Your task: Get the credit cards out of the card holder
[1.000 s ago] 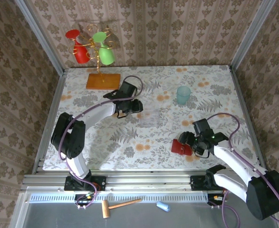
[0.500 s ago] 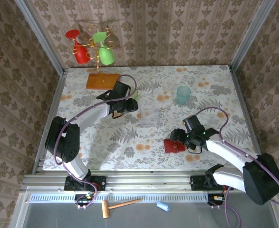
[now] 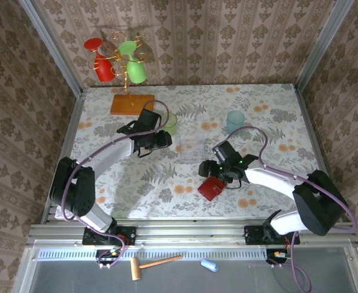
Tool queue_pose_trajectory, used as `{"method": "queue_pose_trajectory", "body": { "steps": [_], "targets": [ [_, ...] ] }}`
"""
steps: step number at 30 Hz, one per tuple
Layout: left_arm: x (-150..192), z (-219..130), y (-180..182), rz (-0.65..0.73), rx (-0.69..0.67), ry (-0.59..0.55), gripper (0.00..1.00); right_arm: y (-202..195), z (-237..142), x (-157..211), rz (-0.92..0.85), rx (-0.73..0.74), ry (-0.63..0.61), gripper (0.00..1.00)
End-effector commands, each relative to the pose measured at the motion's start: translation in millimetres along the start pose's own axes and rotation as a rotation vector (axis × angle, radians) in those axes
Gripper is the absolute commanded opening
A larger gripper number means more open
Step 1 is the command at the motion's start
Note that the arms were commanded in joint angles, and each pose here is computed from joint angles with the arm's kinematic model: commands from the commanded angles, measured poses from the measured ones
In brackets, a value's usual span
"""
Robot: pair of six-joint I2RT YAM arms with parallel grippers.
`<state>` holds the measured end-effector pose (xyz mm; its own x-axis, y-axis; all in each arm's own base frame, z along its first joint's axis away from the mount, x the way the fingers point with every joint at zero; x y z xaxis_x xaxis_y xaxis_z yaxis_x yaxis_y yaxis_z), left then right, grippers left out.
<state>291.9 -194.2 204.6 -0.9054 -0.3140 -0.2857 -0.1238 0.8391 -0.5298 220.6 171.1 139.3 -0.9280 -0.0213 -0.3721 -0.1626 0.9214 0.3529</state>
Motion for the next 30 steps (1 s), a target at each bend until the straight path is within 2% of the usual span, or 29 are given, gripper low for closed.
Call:
{"method": "queue_pose_trajectory", "body": {
  "steps": [1,11,14,18,23,30],
  "targets": [
    [4.8,-10.4,9.7,0.007,-0.003,0.0,0.33,17.2,5.3,-7.1,-0.043,-0.024,-0.021,0.8],
    [18.8,-19.0,28.0,-0.025,0.002,0.014,0.33,47.0,15.9,-5.9,-0.1,-0.083,0.036,0.8],
    [21.8,-18.2,27.7,-0.023,0.017,0.028,0.33,42.7,2.9,-4.8,-0.096,-0.025,0.028,0.8],
    [28.6,-13.6,18.6,-0.007,0.05,0.055,0.33,26.7,-21.4,1.5,-0.107,0.129,0.013,0.79],
    [38.6,-0.3,10.4,-0.003,0.068,0.096,0.33,4.2,-39.3,14.2,-0.124,0.267,0.074,0.75],
    [45.3,11.5,6.8,-0.005,0.072,0.124,0.33,-13.0,-35.0,22.8,-0.108,0.289,0.151,0.67]
  ]
}}
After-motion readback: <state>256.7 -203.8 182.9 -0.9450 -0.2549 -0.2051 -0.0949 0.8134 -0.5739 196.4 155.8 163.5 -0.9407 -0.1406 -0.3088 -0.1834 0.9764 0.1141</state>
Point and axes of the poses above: each hand's point on the last joint's axis, 136 mm out from that joint toward the fingers, its own z axis out along the fingers, its own y axis along the line the jaws close on, x = y × z, the point moved 10 cm from there along -z, back along the fingers, and after that the axes turned 14 degrees about -z, right-handed, at the moved point
